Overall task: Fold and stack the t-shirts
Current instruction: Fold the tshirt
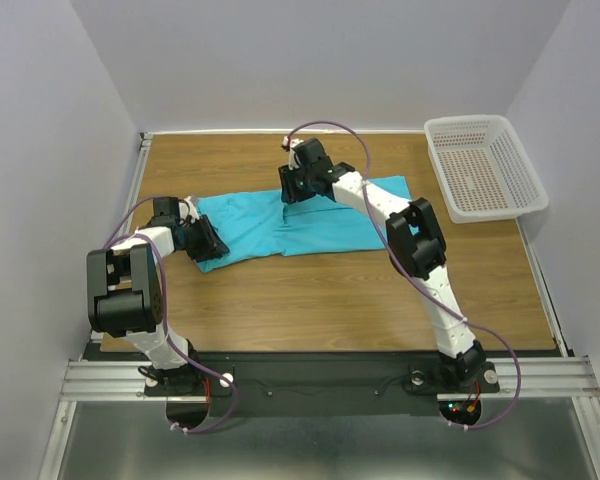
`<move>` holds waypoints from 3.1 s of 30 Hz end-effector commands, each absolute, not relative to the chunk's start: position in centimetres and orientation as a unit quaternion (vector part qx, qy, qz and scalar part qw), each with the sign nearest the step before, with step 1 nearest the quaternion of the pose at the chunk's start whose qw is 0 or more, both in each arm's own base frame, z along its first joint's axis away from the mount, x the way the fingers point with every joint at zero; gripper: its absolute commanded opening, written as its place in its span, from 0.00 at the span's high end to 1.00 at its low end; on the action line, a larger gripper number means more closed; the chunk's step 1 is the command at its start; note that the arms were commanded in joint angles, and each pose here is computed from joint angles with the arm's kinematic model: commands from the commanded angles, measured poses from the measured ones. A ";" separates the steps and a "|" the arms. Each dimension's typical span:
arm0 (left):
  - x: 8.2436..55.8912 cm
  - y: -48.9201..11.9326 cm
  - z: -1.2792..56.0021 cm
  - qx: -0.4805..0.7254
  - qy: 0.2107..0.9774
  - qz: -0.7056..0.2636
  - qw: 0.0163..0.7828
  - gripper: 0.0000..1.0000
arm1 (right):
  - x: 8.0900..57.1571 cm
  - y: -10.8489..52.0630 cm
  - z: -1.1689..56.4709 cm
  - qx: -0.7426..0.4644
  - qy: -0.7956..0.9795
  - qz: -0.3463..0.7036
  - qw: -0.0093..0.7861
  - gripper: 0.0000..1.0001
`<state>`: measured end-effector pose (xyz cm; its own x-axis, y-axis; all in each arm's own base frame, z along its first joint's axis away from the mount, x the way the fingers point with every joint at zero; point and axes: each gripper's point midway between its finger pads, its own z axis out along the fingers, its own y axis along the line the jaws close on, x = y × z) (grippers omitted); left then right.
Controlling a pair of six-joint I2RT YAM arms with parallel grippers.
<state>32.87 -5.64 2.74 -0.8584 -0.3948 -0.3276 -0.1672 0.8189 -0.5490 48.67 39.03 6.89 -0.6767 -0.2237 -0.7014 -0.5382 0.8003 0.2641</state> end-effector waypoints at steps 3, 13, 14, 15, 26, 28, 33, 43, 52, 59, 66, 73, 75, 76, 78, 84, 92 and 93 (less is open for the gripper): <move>34.0 -5.6 6.6 -0.120 0.918 -0.259 0.275 0.57 | 49.8 38.1 19.4 -0.278 0.810 0.247 0.454 0.52; 32.9 -3.6 12.5 -0.151 0.906 -0.201 0.340 0.54 | 40.1 24.8 18.6 -0.421 0.765 0.304 0.381 0.42; 32.0 -3.7 11.8 -0.169 0.909 -0.204 0.321 0.53 | 40.0 22.9 18.0 -0.411 0.778 0.285 0.381 0.42; 31.3 -3.8 11.2 -0.180 0.911 -0.204 0.309 0.53 | 39.4 21.6 17.1 -0.406 0.788 0.271 0.375 0.42; 27.7 -1.2 6.1 -0.301 0.918 -0.109 0.233 0.51 | 34.6 11.6 11.7 -0.306 0.861 0.227 0.338 0.42; 27.4 -1.5 5.0 -0.302 0.922 -0.113 0.216 0.51 | 34.7 11.2 11.6 -0.301 0.862 0.228 0.339 0.42; 27.5 -2.0 3.6 -0.311 0.919 -0.126 0.208 0.51 | 34.6 11.1 11.3 -0.297 0.861 0.241 0.335 0.42; 29.1 -1.5 2.2 -0.305 0.925 -0.116 0.192 0.51 | 34.6 10.7 11.1 -0.291 0.862 0.247 0.335 0.42; 29.5 -0.1 2.0 -0.303 0.928 -0.080 0.202 0.76 | 34.0 10.1 10.9 -0.304 0.861 0.228 0.337 0.41; 29.1 0.5 3.2 -0.278 0.934 -0.062 0.215 0.90 | 34.1 7.0 8.4 -0.340 0.879 0.151 0.299 0.40; 29.8 0.9 3.7 -0.271 0.934 -0.067 0.222 0.94 | 33.2 5.0 6.2 -0.477 0.832 0.094 0.267 0.37; 30.2 0.6 3.7 -0.257 0.938 -0.081 0.219 0.99 | 33.0 5.5 4.7 -0.544 0.794 0.123 0.241 0.38; 30.3 0.7 3.8 -0.255 0.938 -0.081 0.220 0.99 | 32.7 5.7 4.2 -0.549 0.792 0.133 0.231 0.38; 30.4 0.7 3.8 -0.254 0.938 -0.084 0.222 1.00 | 32.6 5.8 4.1 -0.555 0.788 0.139 0.228 0.39; 30.5 1.0 3.9 -0.252 0.938 -0.081 0.222 1.00 | 32.5 5.5 3.3 -0.560 0.788 0.138 0.215 0.40; 30.8 1.4 4.0 -0.250 0.939 -0.079 0.221 1.00 | 33.5 4.5 2.5 -0.562 0.794 0.117 0.198 0.47; 31.1 1.8 4.5 -0.249 0.939 -0.078 0.226 1.00 | 35.2 5.2 5.7 -0.579 0.769 0.100 0.250 0.47; 31.1 1.8 4.5 -0.249 0.939 -0.079 0.225 1.00 | 35.1 5.4 6.0 -0.584 0.764 0.103 0.256 0.47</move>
